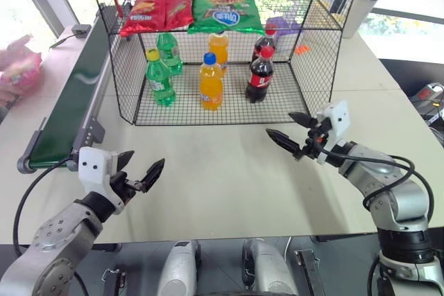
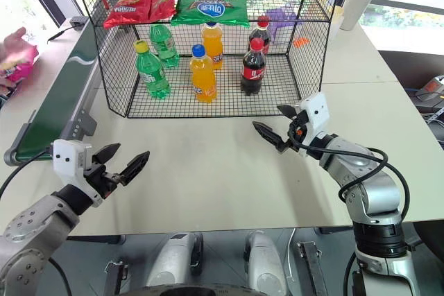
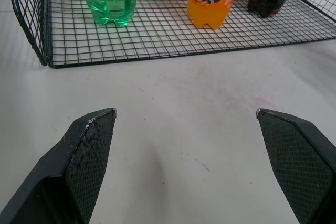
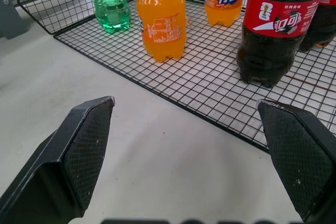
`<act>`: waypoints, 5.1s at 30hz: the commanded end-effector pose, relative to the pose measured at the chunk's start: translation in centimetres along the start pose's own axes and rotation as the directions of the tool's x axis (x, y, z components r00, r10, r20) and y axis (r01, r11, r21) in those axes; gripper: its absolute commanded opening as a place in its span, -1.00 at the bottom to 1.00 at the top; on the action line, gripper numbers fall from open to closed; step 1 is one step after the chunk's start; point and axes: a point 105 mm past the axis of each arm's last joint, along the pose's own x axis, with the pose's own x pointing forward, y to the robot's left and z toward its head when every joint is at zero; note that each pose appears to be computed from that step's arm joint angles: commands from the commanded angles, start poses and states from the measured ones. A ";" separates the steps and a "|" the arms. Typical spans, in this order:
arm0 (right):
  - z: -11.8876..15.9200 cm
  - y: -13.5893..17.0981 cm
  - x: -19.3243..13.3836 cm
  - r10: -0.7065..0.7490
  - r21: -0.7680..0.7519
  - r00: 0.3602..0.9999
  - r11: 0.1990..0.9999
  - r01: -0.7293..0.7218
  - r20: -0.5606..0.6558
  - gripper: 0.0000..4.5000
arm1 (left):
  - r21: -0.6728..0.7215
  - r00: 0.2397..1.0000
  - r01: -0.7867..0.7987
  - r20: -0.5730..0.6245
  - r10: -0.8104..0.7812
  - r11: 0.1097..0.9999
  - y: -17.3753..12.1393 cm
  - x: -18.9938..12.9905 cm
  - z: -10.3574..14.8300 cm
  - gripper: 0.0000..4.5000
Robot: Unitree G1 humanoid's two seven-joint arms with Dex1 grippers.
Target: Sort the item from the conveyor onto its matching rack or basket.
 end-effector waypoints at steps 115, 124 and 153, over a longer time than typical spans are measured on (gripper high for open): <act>9.4 6.2 3.9 0.471 -0.227 0.880 0.866 -0.446 0.064 1.00 | 0.996 0.832 -0.071 0.088 0.548 -0.052 14.6 -5.1 6.3 0.98; 9.3 5.9 3.8 0.441 -0.227 0.894 0.881 -0.416 0.073 1.00 | 0.996 0.847 -0.077 0.085 0.525 -0.037 14.6 -3.2 5.7 0.98; 8.4 5.5 4.1 0.405 -0.223 0.911 0.897 -0.381 0.074 1.00 | 0.983 0.877 -0.159 0.096 0.471 0.096 13.2 -2.1 9.6 -0.98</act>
